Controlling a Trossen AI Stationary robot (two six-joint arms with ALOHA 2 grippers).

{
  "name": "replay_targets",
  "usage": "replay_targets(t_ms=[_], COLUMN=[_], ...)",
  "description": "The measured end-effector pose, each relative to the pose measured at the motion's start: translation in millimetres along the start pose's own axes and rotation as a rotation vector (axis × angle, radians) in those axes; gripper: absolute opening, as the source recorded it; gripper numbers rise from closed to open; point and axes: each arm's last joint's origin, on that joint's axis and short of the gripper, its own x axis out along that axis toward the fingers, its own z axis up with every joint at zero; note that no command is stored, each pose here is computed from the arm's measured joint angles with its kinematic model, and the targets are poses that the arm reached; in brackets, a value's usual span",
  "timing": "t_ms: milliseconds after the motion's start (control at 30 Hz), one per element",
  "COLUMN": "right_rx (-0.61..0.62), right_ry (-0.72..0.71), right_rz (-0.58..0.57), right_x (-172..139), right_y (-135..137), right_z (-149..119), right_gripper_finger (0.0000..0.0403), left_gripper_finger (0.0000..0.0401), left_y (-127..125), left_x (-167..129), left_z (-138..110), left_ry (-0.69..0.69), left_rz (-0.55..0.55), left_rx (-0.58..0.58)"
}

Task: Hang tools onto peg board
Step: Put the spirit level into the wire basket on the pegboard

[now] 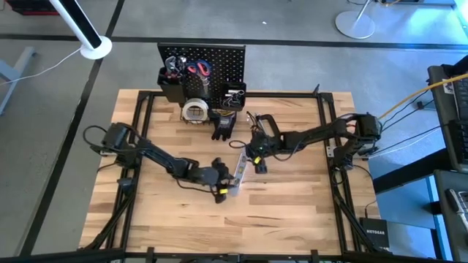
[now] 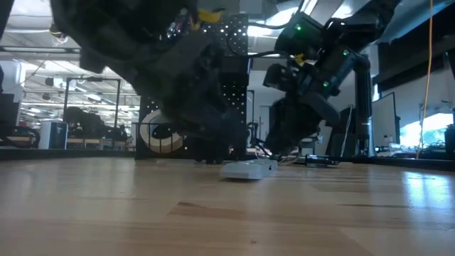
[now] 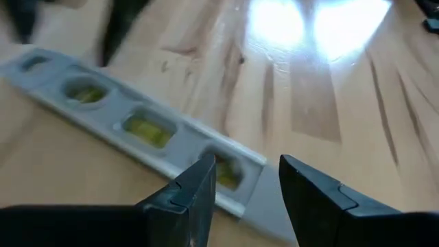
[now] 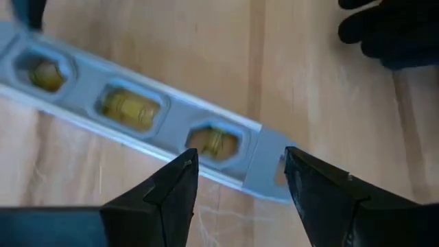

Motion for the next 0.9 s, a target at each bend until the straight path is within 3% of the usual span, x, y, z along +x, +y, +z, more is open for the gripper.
replay_targets(t_ms=[200,567,900], right_rx=[0.044,0.179,0.100], right_ry=[-0.064,0.016,-0.006], right_rz=[0.053,0.133,0.195], right_x=[4.7,20.3,19.1], right_y=[-5.9,2.2,36.8], right_z=[2.8,-7.6,-0.1], right_gripper_finger=[0.0218,0.0218,0.0218], left_gripper_finger=[0.0149,0.0149,0.0149], left_y=[6.3,19.1,26.7], left_x=[15.7,9.0,-17.5], left_z=[-4.7,-8.4,-2.1], left_ry=[0.099,0.225,0.295], left_rz=[0.019,0.095,0.270], left_rx=[-0.008,0.015,0.091])
